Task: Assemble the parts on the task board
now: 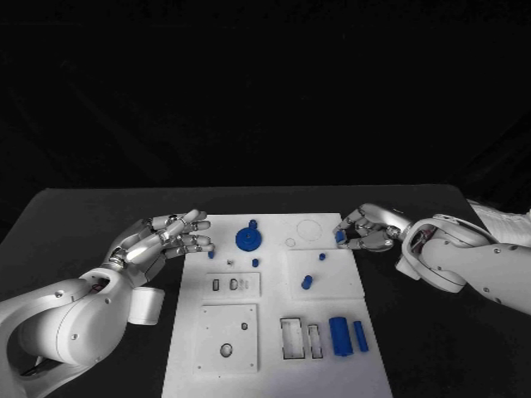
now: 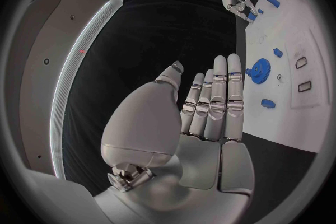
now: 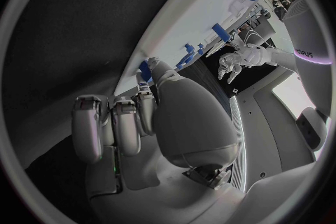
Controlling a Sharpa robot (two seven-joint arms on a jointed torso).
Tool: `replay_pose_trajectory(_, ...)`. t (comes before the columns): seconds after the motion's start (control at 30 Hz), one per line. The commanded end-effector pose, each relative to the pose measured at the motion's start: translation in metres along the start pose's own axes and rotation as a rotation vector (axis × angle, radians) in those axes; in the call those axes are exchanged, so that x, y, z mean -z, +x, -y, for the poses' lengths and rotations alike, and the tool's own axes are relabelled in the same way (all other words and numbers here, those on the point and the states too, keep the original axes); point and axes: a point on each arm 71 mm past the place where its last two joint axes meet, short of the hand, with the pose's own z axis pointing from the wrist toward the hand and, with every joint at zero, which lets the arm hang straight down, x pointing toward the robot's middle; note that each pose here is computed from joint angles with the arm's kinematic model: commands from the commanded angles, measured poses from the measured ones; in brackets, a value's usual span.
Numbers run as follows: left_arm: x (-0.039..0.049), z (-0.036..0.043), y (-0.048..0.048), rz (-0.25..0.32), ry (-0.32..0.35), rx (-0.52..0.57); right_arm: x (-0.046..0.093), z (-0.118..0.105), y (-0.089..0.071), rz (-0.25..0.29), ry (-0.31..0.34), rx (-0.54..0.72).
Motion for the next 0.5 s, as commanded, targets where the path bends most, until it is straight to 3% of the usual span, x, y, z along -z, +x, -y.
replay_pose_trajectory(0.03,-0.0003,0.0007,0.0024,-0.022,0.005,0.010,0.0002,-0.0010,0.0025,-0.012,-0.009,0.001)
replay_pose_trajectory(0.5,-0.0002,0.0006,0.0020,-0.021,0.004,0.010,0.0000,-0.0057,-0.0027,0.057,-0.034,-0.005)
